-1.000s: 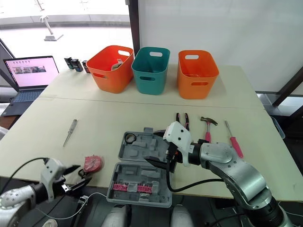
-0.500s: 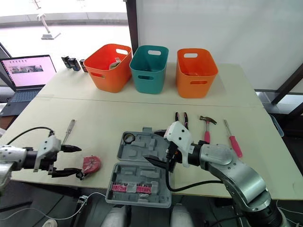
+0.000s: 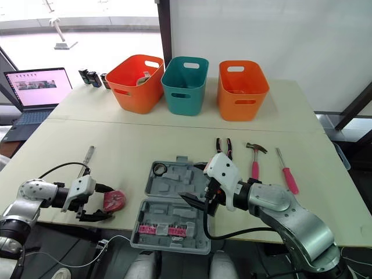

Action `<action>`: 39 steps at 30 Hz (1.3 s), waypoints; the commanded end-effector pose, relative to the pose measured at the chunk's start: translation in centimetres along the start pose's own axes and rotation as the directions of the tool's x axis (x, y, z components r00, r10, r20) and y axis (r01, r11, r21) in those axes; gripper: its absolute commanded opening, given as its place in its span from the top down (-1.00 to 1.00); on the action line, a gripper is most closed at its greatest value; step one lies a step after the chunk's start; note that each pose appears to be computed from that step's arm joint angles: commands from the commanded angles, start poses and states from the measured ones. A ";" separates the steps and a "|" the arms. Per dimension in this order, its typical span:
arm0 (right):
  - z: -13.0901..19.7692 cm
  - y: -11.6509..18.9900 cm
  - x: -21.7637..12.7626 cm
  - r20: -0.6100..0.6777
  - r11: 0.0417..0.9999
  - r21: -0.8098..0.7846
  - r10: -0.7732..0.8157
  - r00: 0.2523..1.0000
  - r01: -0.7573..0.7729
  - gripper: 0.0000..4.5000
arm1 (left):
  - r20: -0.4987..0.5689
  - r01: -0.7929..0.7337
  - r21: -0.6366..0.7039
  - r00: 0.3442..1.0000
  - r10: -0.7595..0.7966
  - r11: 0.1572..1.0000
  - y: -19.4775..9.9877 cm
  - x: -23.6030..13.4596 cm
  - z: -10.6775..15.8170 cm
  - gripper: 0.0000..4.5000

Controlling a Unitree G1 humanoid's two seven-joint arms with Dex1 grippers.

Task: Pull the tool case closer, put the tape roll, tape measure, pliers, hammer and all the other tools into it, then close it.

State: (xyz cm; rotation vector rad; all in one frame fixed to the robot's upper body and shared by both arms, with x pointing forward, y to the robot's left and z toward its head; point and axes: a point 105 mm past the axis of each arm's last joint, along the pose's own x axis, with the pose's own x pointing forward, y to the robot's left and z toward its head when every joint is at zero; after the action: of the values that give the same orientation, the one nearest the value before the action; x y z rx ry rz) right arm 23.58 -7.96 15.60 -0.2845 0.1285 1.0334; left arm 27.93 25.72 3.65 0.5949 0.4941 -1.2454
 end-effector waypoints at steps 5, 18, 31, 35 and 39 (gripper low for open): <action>1.1 0.3 -0.5 0.027 0.999 -0.032 -0.005 1.000 0.006 -1.00 | -0.051 0.042 -0.031 0.998 -0.044 0.999 -0.7 0.7 -1.6 -0.41; 0.7 0.0 -0.4 -0.010 0.999 -0.034 0.024 1.000 -0.024 -1.00 | 0.033 0.001 0.056 0.999 -0.003 0.998 1.9 -1.6 2.6 -0.32; -0.3 0.6 2.6 -0.191 0.794 0.562 0.397 0.898 -0.232 -1.00 | 0.163 0.101 0.295 0.975 -0.154 0.950 1.8 -1.0 16.4 -0.32; 1.2 -0.2 4.8 -0.083 0.630 0.732 0.461 0.884 -0.260 -1.00 | 0.204 0.131 0.321 0.958 -0.203 0.938 0.8 0.1 18.7 -0.32; 3.2 -0.3 5.9 -0.014 0.498 0.831 0.467 0.884 -0.250 -1.00 | 0.224 0.143 0.331 0.948 -0.225 0.933 0.2 0.6 19.6 -0.32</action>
State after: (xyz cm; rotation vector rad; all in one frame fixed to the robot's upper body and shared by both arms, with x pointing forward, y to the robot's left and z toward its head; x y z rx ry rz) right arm 26.82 -3.35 15.26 0.4209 0.9363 1.2164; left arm 29.10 13.02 16.98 0.6416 0.1857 -1.5639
